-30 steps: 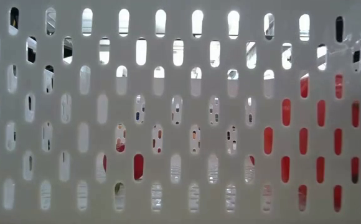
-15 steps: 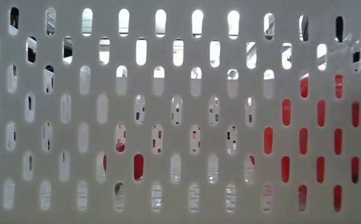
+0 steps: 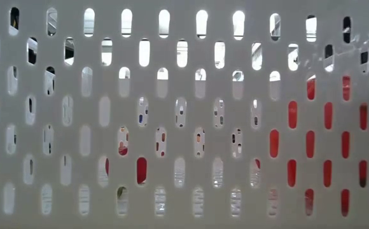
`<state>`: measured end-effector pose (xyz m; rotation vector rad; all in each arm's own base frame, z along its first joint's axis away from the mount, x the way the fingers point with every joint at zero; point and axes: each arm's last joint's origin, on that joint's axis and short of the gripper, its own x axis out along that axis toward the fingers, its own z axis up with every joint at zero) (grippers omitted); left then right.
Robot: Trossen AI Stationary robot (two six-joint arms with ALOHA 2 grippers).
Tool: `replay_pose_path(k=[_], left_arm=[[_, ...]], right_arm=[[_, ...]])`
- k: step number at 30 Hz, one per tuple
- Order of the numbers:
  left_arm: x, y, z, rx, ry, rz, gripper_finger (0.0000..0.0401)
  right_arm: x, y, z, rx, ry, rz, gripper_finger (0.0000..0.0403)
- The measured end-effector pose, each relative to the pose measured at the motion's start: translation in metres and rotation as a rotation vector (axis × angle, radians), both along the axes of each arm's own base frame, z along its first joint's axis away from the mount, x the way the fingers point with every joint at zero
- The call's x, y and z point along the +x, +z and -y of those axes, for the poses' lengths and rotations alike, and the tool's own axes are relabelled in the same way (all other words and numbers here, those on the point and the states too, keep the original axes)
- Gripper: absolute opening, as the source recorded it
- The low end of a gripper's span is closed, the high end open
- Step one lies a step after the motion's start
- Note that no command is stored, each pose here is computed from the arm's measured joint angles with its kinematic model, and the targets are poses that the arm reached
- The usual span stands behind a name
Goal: Pick and placing Produce into tupperware
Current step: Put the green bell pepper into the white bin
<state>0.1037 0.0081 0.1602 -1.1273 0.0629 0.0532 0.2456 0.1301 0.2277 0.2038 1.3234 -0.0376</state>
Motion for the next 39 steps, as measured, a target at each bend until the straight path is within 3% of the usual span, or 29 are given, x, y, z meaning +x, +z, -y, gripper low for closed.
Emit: replay_pose_path(k=[6, 12, 21, 24, 30, 39], left_arm=[[0.000, 0.000, 0.000, 0.000, 0.000, 0.000, 0.0001], [0.000, 0.000, 0.000, 0.000, 0.000, -0.001, 0.0001], [0.000, 0.000, 0.000, 0.000, 0.000, 0.000, 0.0001], [0.000, 0.000, 0.000, 0.000, 0.000, 0.000, 0.0001], [0.000, 0.000, 0.000, 0.000, 0.000, 0.000, 0.0001], [0.000, 0.000, 0.000, 0.000, 0.000, 0.000, 0.0001]], right_arm=[[0.010, 0.004, -0.003, -0.058, 0.095, -0.034, 0.0191], [0.011, 0.003, -0.003, -0.032, 0.146, -0.052, 0.0191], [0.014, 0.003, 0.000, 0.039, -0.050, -0.068, 0.0191], [0.013, 0.003, 0.003, 0.047, -0.176, -0.091, 0.0191], [0.010, 0.001, 0.016, 0.046, -0.563, -0.168, 0.0191], [0.014, 0.002, 0.018, 0.129, -0.918, -0.154, 0.0191]])
